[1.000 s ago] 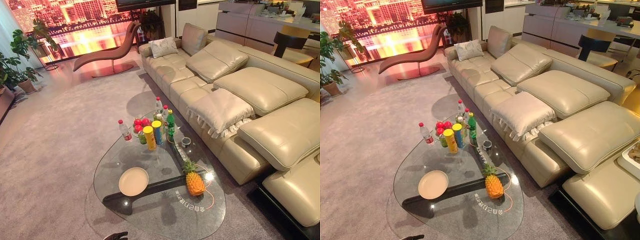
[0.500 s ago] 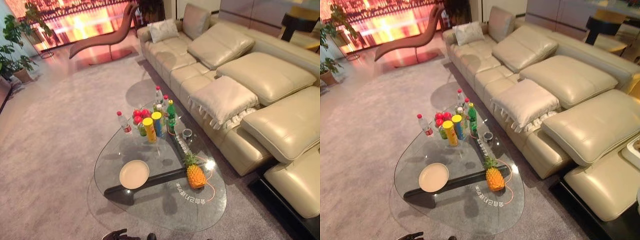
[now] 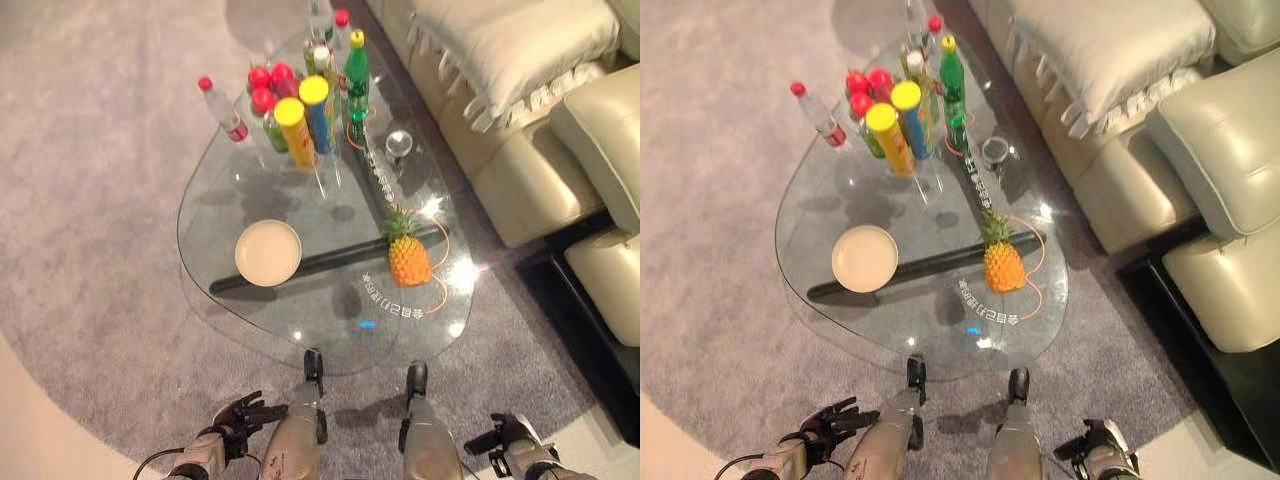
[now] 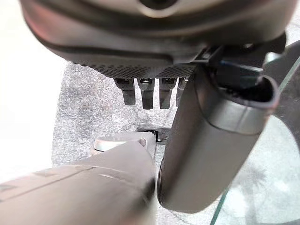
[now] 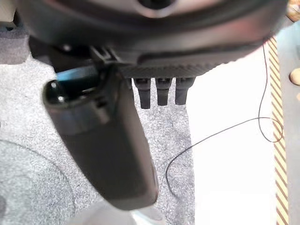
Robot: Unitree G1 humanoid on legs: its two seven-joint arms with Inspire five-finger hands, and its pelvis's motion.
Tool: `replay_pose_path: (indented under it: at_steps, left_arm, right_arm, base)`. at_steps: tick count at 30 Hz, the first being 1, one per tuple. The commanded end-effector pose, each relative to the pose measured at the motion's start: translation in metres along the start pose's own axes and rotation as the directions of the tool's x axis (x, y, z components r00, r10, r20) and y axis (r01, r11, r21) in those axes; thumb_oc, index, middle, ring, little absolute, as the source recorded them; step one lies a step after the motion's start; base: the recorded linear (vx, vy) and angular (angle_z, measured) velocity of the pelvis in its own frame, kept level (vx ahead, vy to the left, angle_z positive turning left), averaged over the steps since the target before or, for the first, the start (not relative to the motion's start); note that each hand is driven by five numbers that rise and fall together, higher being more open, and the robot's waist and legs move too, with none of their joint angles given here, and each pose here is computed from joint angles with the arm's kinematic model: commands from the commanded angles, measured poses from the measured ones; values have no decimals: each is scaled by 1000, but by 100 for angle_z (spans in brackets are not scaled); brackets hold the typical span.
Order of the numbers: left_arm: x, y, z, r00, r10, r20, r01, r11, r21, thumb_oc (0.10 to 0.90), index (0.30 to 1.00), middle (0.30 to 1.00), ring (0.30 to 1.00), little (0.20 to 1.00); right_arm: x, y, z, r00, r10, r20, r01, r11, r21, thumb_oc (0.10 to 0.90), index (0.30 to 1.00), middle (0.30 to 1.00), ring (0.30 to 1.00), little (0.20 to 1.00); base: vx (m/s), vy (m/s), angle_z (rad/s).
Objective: Pick up the fruit to the plate
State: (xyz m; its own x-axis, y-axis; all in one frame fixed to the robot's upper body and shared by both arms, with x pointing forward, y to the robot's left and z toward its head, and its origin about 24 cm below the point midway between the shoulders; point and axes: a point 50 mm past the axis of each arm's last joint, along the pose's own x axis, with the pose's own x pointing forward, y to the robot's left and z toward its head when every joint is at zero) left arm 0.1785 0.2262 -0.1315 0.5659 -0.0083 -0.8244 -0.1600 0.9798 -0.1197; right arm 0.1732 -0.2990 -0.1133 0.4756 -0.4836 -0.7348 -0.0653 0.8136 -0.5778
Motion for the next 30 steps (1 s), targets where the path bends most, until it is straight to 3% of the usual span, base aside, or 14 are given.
replay_pose_path:
  at_steps: [1,5,12,21,30]
  left_arm:
    - [0,4,23,994,-104,36,104,994,17,800,900,900,900,900]
    - [-1,0,61,974,-114,198,123,992,-31,800,900,900,900,900]
    - [-9,8,108,899,54,435,65,965,-254,800,900,900,900,900]
    - [-18,25,128,815,299,496,-11,864,-503,800,900,900,900,900]
    - [-19,24,135,813,332,479,-69,871,-486,800,900,900,900,900]
  right_arm:
    - [2,-28,21,984,-140,106,135,989,51,800,900,900,900,900]
    - [-1,-46,58,933,-267,243,224,956,188,800,900,900,900,900]
    - [-13,-58,96,821,-453,348,322,870,373,800,900,900,900,900]
    - [-23,-65,125,751,-518,409,324,829,455,800,900,900,900,900]
    - [-30,-81,149,700,-553,452,310,805,506,800,900,900,900,900]
  base:
    - [-145,11,-2]
    - [-172,-28,-2]
    - [-122,-53,9]
    - [-42,-47,10]
    - [-2,-13,-4]
